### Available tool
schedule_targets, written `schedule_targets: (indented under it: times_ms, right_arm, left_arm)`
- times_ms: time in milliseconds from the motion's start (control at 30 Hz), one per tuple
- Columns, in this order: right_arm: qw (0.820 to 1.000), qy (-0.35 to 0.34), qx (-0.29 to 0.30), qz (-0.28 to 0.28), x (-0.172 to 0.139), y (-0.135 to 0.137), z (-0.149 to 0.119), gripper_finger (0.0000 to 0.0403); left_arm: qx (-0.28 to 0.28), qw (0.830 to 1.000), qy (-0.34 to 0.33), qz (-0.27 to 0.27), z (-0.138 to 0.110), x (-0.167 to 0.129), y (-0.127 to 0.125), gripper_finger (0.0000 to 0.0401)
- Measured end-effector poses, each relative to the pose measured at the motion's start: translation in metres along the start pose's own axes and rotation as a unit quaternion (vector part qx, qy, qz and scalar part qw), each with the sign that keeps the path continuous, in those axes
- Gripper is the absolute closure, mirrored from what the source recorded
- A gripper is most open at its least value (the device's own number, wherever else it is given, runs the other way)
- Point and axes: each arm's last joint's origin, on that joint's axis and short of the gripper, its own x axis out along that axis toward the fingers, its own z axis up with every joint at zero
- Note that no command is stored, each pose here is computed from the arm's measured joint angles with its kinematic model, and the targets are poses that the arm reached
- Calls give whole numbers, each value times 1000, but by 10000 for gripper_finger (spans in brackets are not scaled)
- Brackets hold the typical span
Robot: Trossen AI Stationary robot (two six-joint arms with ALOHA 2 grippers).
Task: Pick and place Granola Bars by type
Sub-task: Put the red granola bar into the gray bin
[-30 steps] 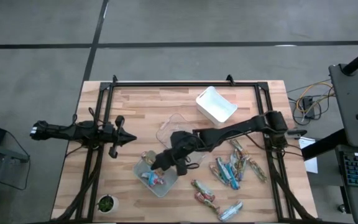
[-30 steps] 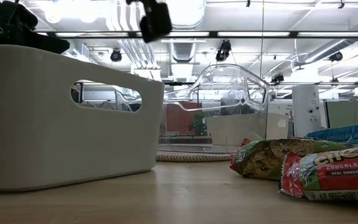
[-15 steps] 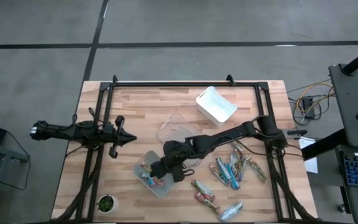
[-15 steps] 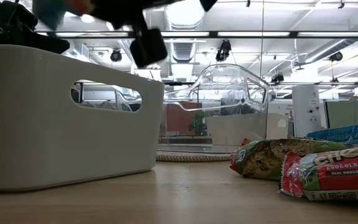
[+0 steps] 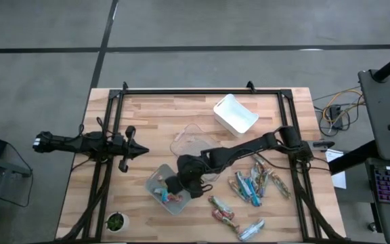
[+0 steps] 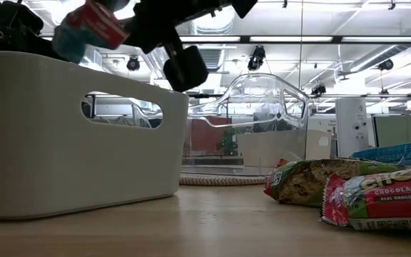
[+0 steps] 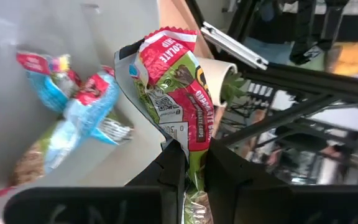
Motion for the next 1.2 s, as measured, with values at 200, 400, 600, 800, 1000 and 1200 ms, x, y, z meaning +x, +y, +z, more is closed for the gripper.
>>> schedule_targets:
  times_ms: [200,400,600,800,1000,1200]
  right_arm:
    - [999,4,46,12,-7,-9,-7,365]
    - [997,-1,60,47,-16,-17,-9,365]
    - [996,7,63,58,-18,-17,-10,365]
    - [996,7,63,65,-15,-14,-11,365]
    - [996,10,61,66,-9,-13,-13,365]
    - [995,6,62,75,-2,-8,-12,365]
  left_arm:
    - [0,1000,0,0,0,0,0,401]
    - [0,1000,0,0,0,0,0,401]
    - [0,1000,0,0,0,0,0,401]
    - [0,1000,0,0,0,0,0,401]
    - [0,1000,0,0,0,0,0,401]
    - [0,1000,1,0,0,0,0,401]
